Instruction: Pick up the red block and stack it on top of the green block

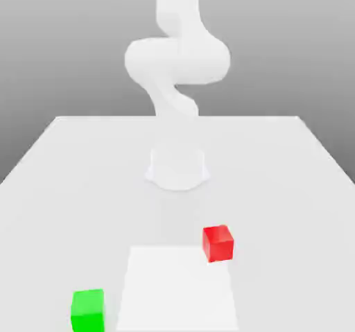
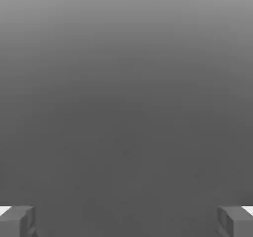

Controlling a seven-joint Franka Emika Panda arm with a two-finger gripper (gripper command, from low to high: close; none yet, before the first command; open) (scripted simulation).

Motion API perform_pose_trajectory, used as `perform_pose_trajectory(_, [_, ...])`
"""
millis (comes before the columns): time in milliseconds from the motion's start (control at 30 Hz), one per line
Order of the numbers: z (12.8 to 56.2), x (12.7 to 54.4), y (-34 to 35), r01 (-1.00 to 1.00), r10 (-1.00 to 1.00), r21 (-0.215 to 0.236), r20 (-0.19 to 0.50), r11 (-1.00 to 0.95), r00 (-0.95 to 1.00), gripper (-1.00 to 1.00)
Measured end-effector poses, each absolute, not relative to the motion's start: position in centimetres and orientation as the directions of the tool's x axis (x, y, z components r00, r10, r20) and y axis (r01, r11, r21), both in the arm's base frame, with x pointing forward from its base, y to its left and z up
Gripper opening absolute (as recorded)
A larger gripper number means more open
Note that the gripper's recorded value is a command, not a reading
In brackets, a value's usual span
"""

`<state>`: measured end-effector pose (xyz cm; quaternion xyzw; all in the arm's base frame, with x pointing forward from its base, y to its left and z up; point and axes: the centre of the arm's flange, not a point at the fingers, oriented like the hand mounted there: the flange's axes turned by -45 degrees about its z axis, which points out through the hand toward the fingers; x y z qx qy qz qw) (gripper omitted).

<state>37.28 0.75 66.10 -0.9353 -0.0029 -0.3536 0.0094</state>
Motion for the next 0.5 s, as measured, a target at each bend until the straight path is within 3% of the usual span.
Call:
perform_pose_trajectory(133, [56.2,40.6,2.6,0.054,0.034,-0.022,0.543,-0.998,0.839,0.0])
perform_pose_trajectory(267, [46.2,41.3,4.6,0.095,0.078,-0.022,0.414,-0.995,0.907,0.0])
perform_pose_trajectory(500, [28.4,36.3,7.5,0.178,0.175,-0.007,0.138,-0.984,0.975,0.0])
